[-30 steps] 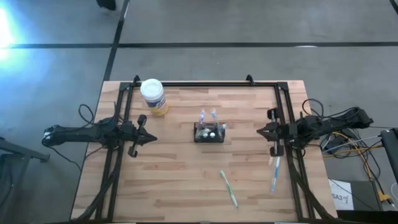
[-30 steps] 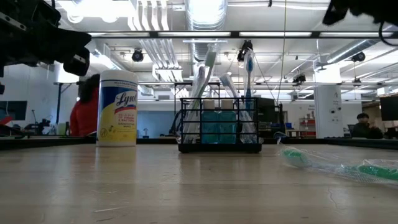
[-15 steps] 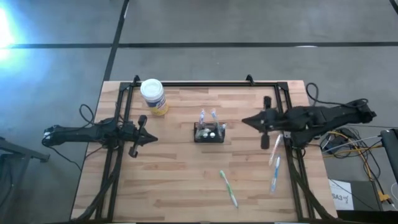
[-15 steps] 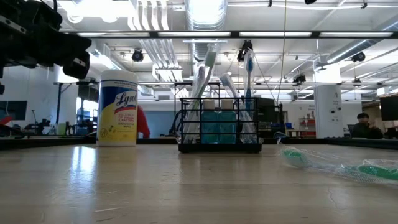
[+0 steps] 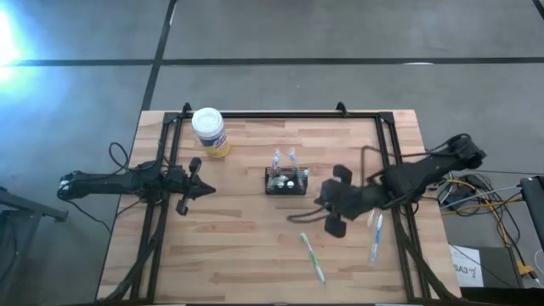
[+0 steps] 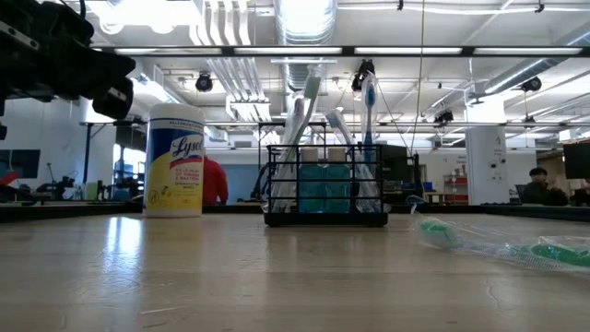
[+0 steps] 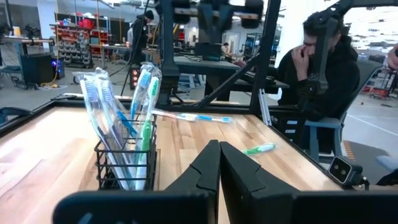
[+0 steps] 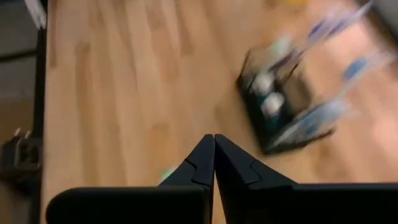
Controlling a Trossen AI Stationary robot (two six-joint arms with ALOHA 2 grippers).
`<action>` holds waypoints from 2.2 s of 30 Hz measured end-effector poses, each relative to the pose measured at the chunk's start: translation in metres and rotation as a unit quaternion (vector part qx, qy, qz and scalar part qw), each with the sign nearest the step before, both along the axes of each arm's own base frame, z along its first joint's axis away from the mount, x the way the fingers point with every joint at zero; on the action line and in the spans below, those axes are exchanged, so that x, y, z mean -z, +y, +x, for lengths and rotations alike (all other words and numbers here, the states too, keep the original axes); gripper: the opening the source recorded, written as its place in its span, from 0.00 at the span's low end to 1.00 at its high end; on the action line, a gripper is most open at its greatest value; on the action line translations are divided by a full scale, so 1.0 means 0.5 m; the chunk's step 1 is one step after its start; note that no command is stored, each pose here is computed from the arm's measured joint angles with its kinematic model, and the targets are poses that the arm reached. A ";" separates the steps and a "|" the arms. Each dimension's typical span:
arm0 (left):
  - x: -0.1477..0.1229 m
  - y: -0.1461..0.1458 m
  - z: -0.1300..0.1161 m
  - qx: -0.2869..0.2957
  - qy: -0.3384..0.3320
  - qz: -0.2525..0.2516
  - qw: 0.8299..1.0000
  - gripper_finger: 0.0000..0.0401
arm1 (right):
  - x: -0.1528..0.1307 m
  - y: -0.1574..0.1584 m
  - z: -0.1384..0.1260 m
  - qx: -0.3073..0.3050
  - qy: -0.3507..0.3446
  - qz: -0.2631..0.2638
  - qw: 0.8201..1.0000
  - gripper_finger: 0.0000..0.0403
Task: Pick & Place toothbrushing station
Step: Put the green toothbrush into the wire organizer
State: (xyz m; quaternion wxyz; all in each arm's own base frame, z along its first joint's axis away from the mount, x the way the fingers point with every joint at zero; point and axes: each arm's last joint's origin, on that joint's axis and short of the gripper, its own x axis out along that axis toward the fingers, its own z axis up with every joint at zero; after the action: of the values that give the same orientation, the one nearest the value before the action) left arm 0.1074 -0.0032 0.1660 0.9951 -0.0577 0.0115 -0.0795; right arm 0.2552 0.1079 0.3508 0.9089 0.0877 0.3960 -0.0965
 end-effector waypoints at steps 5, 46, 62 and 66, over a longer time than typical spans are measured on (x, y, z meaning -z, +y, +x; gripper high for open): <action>0.000 0.000 0.000 0.000 0.001 -0.010 1.000 0.03 | 0.027 0.047 0.033 -0.004 0.071 0.067 0.995 0.11; 0.005 0.000 0.000 0.003 0.019 -0.031 0.999 0.03 | 0.378 0.192 0.165 0.159 0.303 0.141 0.929 0.61; 0.006 -0.001 0.000 0.003 0.022 -0.032 0.999 0.03 | 0.455 0.195 0.174 0.138 0.356 0.115 0.917 0.52; 0.006 0.000 0.000 0.003 0.023 -0.032 0.999 0.03 | 0.446 0.197 0.176 0.109 0.354 0.109 0.923 0.41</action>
State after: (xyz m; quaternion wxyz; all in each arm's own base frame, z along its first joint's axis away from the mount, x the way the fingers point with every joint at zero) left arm 0.1073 -0.0034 0.1629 0.9919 -0.0916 0.0315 -0.0817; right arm 0.3431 0.2062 0.1276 0.6784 0.1895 0.6877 -0.1760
